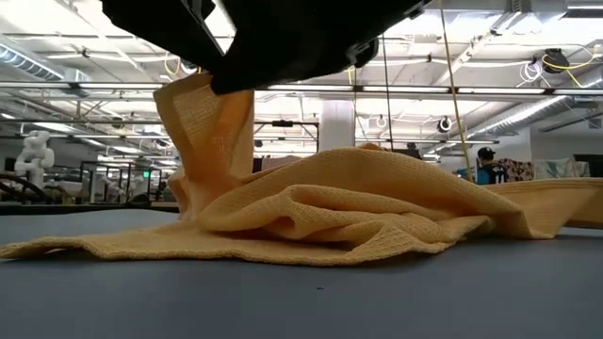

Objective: Roll towel into tight, uniform cylinder
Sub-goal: Fold the orange microfiber cloth

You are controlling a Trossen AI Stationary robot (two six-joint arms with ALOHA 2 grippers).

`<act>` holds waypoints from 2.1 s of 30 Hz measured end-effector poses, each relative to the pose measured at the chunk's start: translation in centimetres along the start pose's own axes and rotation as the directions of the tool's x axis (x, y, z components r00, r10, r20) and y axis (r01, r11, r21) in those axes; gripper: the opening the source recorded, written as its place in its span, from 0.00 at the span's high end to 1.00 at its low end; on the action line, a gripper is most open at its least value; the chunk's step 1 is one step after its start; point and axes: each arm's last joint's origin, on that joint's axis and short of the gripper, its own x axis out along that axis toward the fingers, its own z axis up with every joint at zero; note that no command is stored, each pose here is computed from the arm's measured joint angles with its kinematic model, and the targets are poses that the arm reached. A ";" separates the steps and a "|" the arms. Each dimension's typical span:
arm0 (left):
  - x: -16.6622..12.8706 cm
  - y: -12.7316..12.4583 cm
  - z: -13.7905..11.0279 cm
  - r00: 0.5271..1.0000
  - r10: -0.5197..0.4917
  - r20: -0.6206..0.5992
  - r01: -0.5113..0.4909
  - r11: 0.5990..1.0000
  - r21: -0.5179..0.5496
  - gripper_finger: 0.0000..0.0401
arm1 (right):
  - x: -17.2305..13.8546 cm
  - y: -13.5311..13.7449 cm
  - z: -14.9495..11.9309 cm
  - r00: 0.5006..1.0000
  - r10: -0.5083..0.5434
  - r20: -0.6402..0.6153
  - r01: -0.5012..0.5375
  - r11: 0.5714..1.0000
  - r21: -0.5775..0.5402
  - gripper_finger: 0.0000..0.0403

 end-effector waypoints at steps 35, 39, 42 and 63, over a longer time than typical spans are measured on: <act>-0.9 -11.6 -10.2 0.989 0.067 0.133 -0.049 0.990 -0.130 0.56 | 0.5 0.6 0.3 0.994 0.102 -0.026 -0.096 0.978 0.188 0.99; 0.6 -12.1 -10.9 0.998 -0.016 0.056 0.022 0.994 -0.103 0.56 | 0.9 0.4 0.3 0.991 0.132 -0.036 -0.122 0.973 0.198 0.99; 1.5 -12.3 -10.9 0.998 -0.017 0.062 0.025 0.992 -0.126 0.56 | 1.0 0.3 0.3 0.989 0.143 -0.039 -0.132 0.971 0.199 0.99; 2.3 -10.0 -9.8 0.994 0.093 0.052 -0.090 0.994 -0.059 0.96 | 1.2 0.3 0.3 0.983 0.176 -0.046 -0.154 0.939 0.307 0.99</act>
